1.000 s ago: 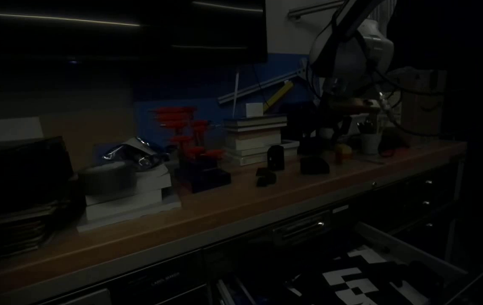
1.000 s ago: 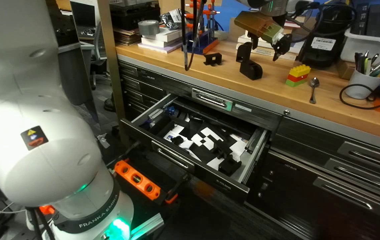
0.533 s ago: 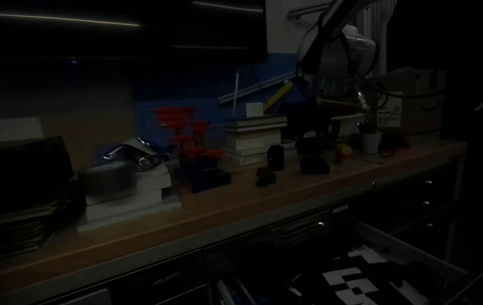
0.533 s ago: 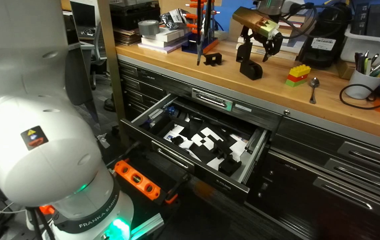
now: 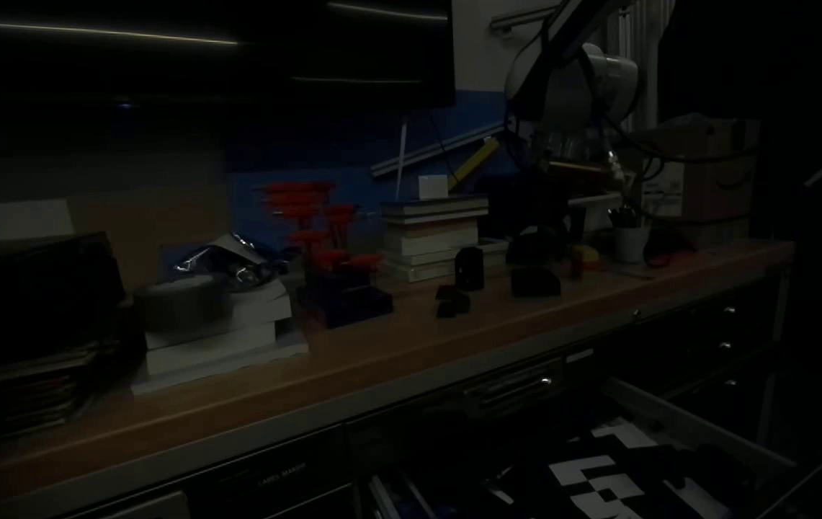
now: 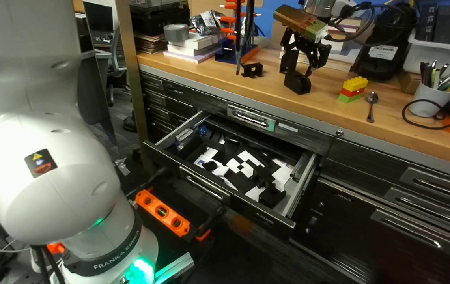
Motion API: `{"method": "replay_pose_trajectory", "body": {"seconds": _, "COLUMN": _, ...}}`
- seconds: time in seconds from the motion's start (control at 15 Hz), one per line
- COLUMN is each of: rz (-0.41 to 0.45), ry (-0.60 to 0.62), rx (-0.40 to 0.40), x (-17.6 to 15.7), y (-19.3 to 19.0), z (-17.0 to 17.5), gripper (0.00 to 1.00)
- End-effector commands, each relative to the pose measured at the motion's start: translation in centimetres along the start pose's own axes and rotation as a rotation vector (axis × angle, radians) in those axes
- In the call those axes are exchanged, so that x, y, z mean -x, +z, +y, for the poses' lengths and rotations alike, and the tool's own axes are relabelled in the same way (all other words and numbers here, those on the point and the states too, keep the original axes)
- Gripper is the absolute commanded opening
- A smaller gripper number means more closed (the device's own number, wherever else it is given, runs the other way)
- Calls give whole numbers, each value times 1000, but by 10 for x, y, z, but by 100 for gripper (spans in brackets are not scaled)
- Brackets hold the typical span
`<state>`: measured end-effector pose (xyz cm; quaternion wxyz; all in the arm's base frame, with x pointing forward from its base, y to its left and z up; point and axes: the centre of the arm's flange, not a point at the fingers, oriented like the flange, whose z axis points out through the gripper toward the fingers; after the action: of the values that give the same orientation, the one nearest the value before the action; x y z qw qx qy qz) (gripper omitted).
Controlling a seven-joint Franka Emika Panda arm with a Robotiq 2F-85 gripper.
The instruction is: Put the black objects in the drawer and close it
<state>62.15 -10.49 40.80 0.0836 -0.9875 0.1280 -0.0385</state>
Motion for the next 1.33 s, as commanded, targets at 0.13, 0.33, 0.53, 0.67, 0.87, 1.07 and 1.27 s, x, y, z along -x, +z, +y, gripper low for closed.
{"method": "replay_pose_trajectory", "body": {"seconds": 0.13, "rz": -35, "ry": 54, "rx": -11, "x": -3, "y": 9, "z": -3, "gripper": 100}}
{"method": "replay_pose_trajectory", "body": {"seconds": 0.33, "rz": -12, "ry": 64, "rx": 3, "x": -7, "y": 12, "z": -2, "gripper": 100}}
{"method": "replay_pose_trajectory", "body": {"seconds": 0.53, "rz": -3, "ry": 65, "rx": -5, "x": -10, "y": 16, "z": -1, "gripper": 100}}
{"method": "replay_pose_trajectory", "body": {"seconds": 0.67, "rz": 7, "ry": 62, "rx": -7, "x": -14, "y": 19, "z": 0, "gripper": 100}}
{"method": "replay_pose_trajectory", "body": {"seconds": 0.87, "rz": 16, "ry": 56, "rx": -13, "x": -20, "y": 26, "z": 0, "gripper": 100}}
{"method": "replay_pose_trajectory", "body": {"seconds": 1.07, "rz": 16, "ry": 48, "rx": -16, "x": -30, "y": 34, "z": -3, "gripper": 100}}
{"method": "replay_pose_trajectory", "body": {"seconds": 1.27, "rz": 11, "ry": 38, "rx": -18, "x": -37, "y": 39, "z": -8, "gripper": 100}}
